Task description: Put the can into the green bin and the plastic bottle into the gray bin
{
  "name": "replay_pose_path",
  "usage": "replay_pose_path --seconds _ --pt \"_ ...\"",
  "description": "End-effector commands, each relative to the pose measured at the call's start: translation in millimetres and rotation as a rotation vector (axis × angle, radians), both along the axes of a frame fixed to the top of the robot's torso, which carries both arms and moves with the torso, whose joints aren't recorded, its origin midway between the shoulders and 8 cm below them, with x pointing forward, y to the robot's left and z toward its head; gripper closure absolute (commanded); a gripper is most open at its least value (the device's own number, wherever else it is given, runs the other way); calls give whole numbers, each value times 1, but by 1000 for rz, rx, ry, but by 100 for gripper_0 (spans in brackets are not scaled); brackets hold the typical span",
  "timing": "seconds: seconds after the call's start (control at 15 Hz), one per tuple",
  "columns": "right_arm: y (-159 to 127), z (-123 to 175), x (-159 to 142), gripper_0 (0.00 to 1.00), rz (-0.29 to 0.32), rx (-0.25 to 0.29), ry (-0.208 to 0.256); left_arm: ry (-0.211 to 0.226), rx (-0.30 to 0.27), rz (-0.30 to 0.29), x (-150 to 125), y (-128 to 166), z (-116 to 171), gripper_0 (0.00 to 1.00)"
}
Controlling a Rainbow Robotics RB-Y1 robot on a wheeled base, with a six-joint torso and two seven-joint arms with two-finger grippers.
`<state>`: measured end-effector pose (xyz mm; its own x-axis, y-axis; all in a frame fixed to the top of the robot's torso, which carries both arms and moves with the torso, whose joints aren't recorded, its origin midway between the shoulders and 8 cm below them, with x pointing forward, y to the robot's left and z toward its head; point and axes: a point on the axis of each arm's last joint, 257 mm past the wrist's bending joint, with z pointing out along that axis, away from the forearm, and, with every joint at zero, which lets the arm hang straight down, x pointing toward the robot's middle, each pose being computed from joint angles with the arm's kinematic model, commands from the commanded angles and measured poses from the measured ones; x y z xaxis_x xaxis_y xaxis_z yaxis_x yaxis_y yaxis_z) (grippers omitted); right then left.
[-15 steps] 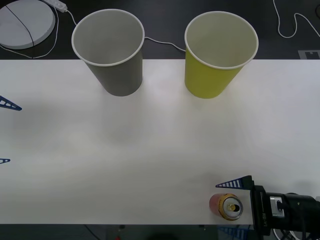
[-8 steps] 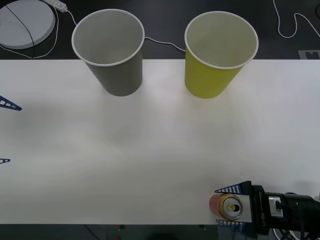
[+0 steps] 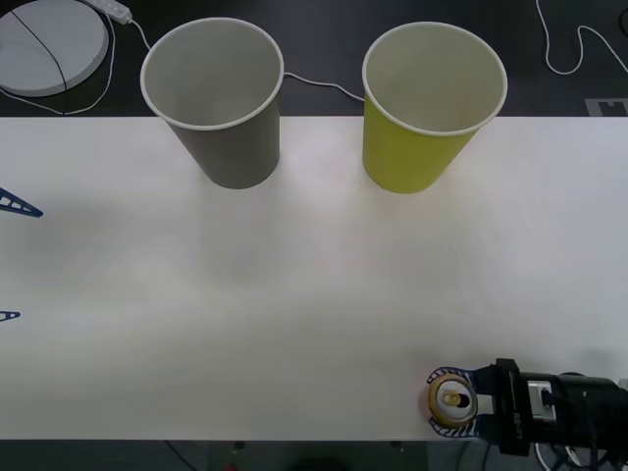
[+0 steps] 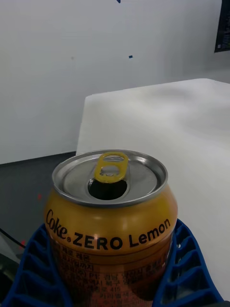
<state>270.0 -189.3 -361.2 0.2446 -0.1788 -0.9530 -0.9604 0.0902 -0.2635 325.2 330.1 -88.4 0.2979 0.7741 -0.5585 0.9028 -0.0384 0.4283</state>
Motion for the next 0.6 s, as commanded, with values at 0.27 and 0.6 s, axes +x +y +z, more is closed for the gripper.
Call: replay_pose_path --seconds 0.27,0.6 --pt "-20 24 13 100 55 -80 12 0 0 0 0 0 0 0" --pt "-41 55 32 100 5 -187 70 0 0 0 0 0 0 0"
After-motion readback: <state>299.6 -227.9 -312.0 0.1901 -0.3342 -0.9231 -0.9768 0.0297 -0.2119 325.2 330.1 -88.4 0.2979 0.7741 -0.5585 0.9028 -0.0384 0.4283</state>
